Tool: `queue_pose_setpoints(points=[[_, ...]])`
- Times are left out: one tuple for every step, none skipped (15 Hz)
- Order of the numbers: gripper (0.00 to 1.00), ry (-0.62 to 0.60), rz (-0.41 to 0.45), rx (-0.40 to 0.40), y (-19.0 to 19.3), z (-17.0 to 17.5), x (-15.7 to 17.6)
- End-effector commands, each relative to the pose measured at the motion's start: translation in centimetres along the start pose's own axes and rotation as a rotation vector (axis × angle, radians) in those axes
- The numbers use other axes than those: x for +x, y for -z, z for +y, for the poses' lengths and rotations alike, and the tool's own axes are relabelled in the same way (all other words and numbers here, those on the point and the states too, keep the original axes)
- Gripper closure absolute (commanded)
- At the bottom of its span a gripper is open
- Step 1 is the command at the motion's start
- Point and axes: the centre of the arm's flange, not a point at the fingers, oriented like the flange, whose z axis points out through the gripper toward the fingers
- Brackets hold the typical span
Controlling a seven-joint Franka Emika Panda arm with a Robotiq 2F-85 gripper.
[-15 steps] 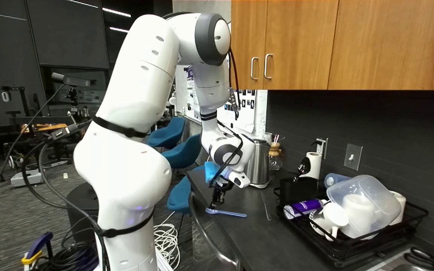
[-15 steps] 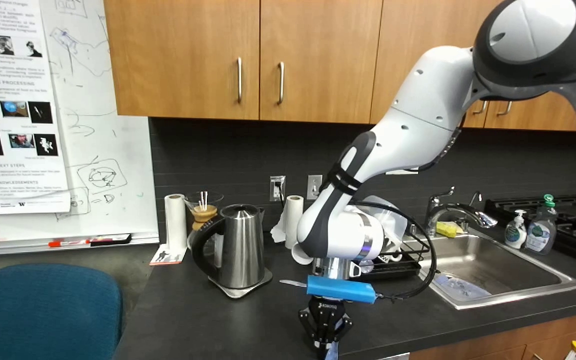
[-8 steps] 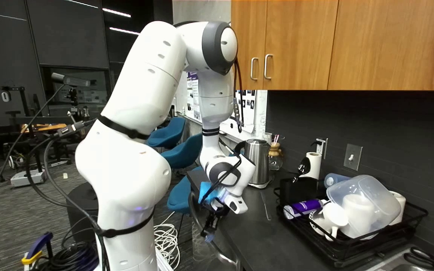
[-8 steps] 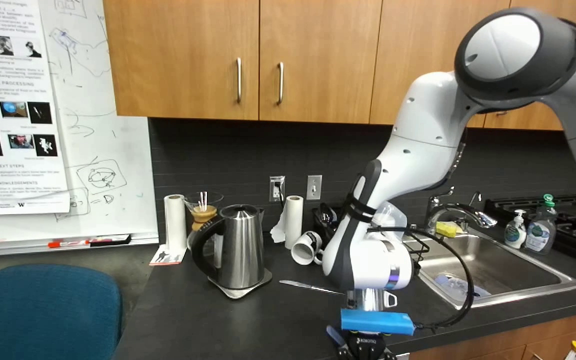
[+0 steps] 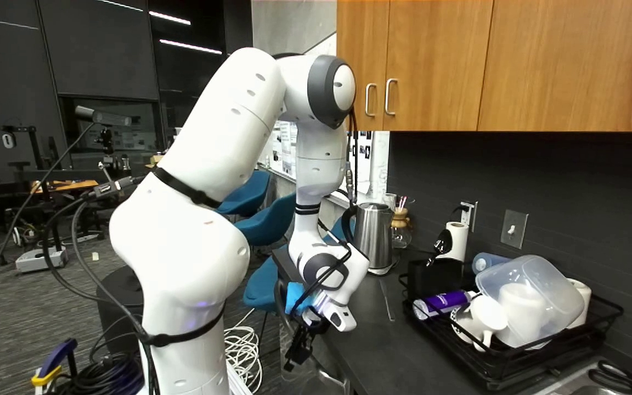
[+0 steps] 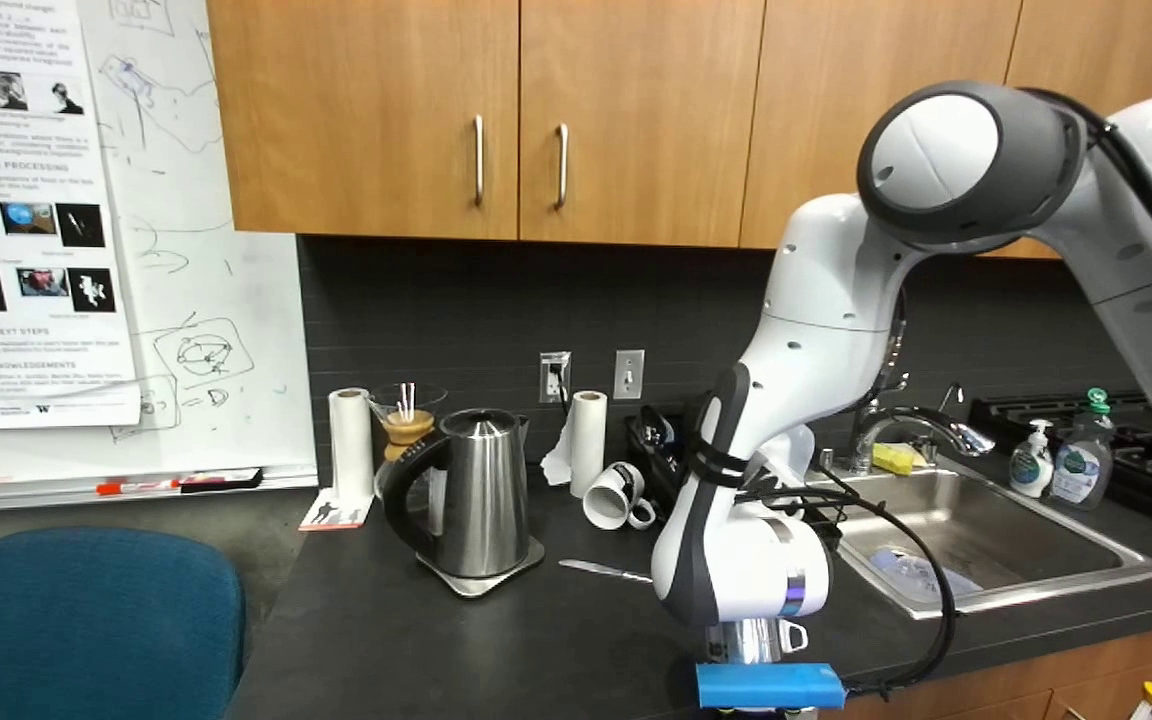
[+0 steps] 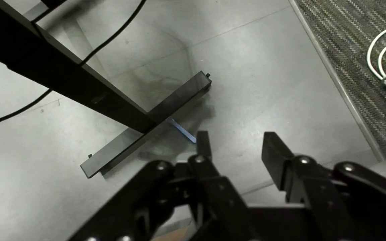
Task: Push the blue fork off the counter
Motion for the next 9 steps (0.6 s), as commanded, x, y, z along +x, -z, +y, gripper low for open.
queue_pose_setpoints(points=[[0.47, 0.002, 0.001, -0.001, 0.0, -0.2, 0.1], [0.43, 0.004, 0.001, -0.001, -0.1, -0.3, 0.1], [0.42, 0.004, 0.002, -0.001, 0.0, -0.3, 0.1], [0.42, 0.004, 0.002, -0.001, 0.0, -0.3, 0.1], [0.42, 0.004, 0.002, -0.001, 0.0, -0.3, 0.1], [0.42, 0.004, 0.002, -0.001, 0.0, -0.3, 0.1], [0.17, 0.009, 0.008, 0.006, 0.3, -0.6, 0.1], [0.16, 0.021, 0.02, 0.013, 0.9, -0.9, 0.0], [0.12, 0.029, 0.032, 0.015, 1.6, -1.2, -0.2]])
